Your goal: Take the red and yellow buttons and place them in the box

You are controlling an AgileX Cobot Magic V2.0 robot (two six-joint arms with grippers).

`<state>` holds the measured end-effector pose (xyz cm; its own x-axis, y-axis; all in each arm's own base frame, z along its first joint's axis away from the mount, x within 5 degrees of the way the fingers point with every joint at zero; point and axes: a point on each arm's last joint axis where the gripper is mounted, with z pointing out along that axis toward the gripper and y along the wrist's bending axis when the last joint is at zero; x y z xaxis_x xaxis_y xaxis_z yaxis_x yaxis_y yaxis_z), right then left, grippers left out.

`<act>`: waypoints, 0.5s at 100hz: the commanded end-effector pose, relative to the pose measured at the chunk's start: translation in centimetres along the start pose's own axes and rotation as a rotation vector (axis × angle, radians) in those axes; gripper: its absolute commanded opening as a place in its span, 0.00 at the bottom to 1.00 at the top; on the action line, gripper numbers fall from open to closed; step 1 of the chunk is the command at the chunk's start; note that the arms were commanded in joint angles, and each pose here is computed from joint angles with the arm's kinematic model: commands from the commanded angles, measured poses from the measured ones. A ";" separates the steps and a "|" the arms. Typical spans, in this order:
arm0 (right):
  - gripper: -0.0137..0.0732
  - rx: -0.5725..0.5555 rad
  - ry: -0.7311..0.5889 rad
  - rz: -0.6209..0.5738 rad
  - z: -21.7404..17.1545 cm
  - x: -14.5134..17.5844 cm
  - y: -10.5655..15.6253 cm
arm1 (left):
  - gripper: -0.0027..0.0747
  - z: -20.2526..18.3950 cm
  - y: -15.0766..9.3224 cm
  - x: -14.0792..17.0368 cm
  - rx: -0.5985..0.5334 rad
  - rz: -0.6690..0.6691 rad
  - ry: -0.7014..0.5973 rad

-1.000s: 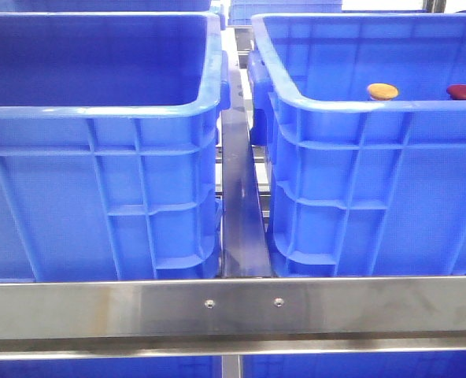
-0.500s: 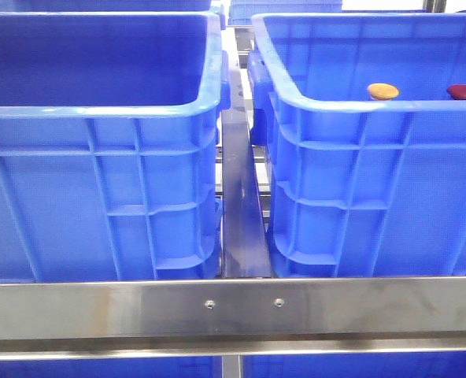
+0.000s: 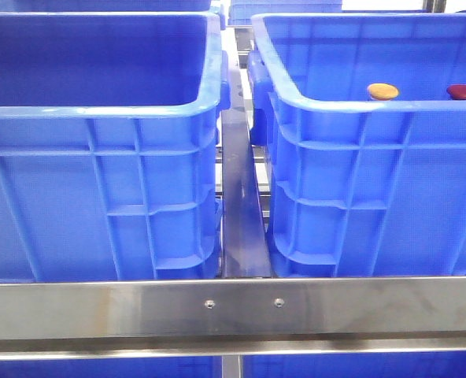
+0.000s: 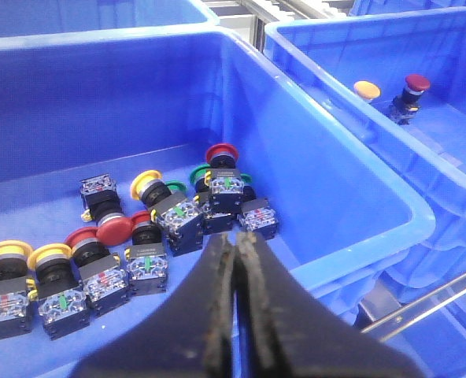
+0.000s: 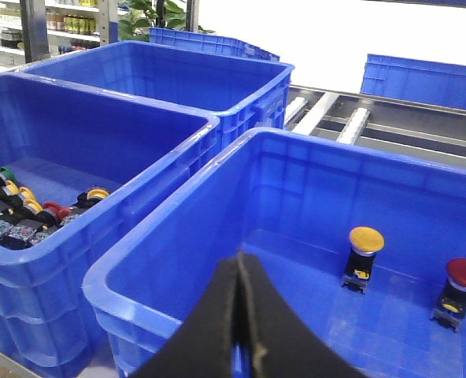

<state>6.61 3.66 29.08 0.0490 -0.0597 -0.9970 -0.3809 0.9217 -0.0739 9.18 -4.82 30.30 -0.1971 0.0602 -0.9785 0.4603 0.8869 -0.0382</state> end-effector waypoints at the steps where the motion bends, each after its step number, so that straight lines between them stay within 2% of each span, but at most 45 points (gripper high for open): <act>1: 0.08 0.003 -0.032 0.015 0.0 -0.9 -0.1 | 0.01 -0.3 0.0 -1.7 -0.004 -0.012 -0.109; 30: 0.08 0.003 -0.032 0.015 0.0 -0.9 -0.1 | 0.01 -0.3 0.3 -0.5 -0.024 -0.016 -0.091; 50: 0.08 0.000 -0.032 0.015 0.0 -0.9 -0.1 | 0.01 -1.2 1.9 1.6 -0.203 0.018 -0.164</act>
<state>6.60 3.67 29.05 0.0473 -0.0578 -0.9972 -0.3825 0.9212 -0.0715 8.87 -3.25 27.96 -0.1829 0.0487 -0.9819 0.3419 0.9396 -0.0171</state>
